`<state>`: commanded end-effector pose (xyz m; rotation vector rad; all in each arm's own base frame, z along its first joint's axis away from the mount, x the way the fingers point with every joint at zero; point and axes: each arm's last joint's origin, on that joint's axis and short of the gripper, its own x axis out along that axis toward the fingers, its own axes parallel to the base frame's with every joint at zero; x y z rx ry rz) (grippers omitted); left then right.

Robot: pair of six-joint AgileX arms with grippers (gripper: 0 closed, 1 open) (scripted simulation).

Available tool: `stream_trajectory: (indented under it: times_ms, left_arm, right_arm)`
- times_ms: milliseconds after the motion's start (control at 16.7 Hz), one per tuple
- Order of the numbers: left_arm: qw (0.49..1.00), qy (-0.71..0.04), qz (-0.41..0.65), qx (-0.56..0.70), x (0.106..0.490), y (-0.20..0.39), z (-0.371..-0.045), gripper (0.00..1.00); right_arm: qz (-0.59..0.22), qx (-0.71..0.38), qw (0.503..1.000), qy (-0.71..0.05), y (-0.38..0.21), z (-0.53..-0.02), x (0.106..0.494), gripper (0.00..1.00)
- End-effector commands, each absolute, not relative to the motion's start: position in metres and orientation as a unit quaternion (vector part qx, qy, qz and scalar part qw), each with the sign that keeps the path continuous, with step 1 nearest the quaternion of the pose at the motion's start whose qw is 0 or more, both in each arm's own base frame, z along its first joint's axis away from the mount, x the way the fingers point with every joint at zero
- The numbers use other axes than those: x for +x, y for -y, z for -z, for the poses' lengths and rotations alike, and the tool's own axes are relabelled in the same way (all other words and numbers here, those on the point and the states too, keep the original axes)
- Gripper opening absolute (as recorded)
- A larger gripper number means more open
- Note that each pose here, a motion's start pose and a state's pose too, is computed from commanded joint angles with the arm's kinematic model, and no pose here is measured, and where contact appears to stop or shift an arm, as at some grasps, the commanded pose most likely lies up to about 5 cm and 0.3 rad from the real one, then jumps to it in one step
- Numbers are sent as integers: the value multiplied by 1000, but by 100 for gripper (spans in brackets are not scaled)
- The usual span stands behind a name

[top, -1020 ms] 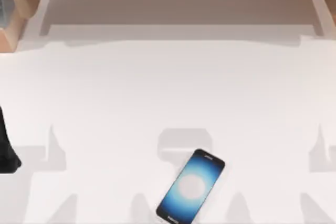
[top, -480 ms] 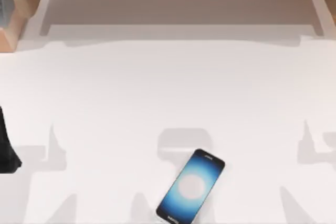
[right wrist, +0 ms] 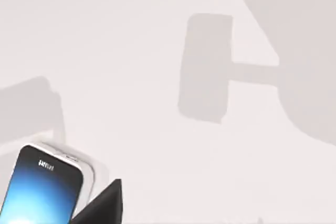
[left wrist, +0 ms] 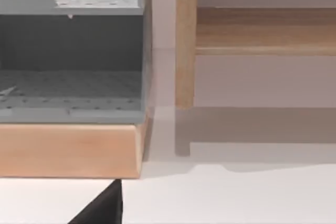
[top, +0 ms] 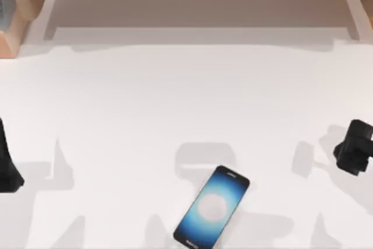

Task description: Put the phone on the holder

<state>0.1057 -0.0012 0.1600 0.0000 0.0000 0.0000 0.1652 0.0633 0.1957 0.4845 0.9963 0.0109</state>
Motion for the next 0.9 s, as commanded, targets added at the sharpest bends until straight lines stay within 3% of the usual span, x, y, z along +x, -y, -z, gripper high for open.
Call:
stream_trajectory:
  times_ms: [240, 420, 600, 900]
  left_arm:
    - [1000, 0, 0, 0, 106, 1, -160, 100]
    - [1000, 0, 0, 0, 106, 1, -160, 100]
    - [1000, 0, 0, 0, 106, 1, -160, 100]
    - [1000, 0, 0, 0, 106, 1, -160, 100]
  right_arm:
    - [98, 202, 739, -635, -111, -176, 192, 100]
    - [169, 170, 683, -690, -156, -163, 208, 100]
    - [211, 155, 661, -703, -205, -157, 221, 100]
    - [211, 183, 671, -687, -275, -166, 231, 100]
